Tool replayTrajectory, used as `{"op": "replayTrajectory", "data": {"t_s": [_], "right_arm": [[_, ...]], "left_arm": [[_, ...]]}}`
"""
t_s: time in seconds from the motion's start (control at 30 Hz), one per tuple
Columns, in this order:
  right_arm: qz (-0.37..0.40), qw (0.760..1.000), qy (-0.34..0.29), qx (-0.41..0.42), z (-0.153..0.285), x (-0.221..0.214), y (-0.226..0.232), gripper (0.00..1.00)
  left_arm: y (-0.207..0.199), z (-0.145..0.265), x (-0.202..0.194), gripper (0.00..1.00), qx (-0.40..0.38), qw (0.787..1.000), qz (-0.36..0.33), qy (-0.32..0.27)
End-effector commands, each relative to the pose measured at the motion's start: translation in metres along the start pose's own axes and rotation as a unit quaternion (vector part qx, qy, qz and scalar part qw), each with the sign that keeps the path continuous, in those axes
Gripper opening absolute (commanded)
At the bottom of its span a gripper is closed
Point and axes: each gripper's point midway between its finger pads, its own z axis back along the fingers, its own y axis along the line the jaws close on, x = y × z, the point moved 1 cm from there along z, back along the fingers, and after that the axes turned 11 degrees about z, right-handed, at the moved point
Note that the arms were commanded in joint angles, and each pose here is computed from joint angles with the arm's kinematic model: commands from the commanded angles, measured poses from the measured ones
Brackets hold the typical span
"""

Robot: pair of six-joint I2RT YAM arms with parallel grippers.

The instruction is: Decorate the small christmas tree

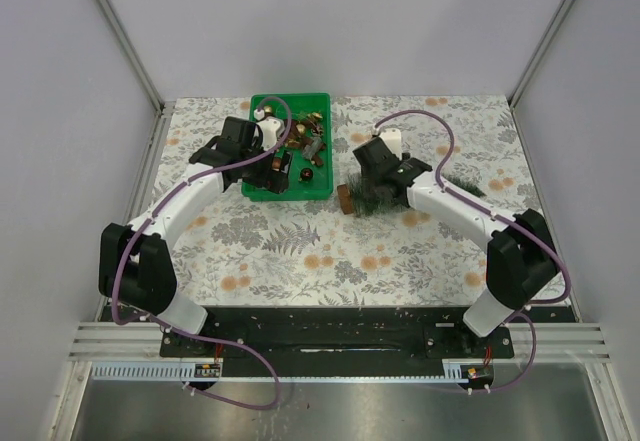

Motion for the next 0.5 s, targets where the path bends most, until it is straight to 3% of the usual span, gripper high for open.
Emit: {"op": "replayTrajectory", "data": {"t_s": [0.0, 0.13, 0.27, 0.47], "right_arm": [[-0.052, 0.997, 0.048, 0.014, -0.001, -0.008, -0.02, 0.78], [-0.142, 0.987, 0.076, 0.002, -0.002, -0.009, -0.046, 0.85], [-0.269, 0.955, 0.12, -0.029, 0.002, -0.017, -0.079, 0.85], [-0.358, 0.928, 0.092, -0.037, 0.0, 0.001, -0.102, 0.88]], "left_arm": [[-0.009, 0.021, 0.022, 0.99, -0.007, 0.999, -0.007, -0.04], [-0.008, 0.023, 0.021, 0.99, -0.005, 0.999, -0.01, -0.037], [-0.008, 0.025, 0.021, 0.99, -0.004, 0.999, -0.014, -0.038], [-0.008, 0.028, 0.023, 0.99, -0.003, 0.999, -0.02, -0.042]]}}
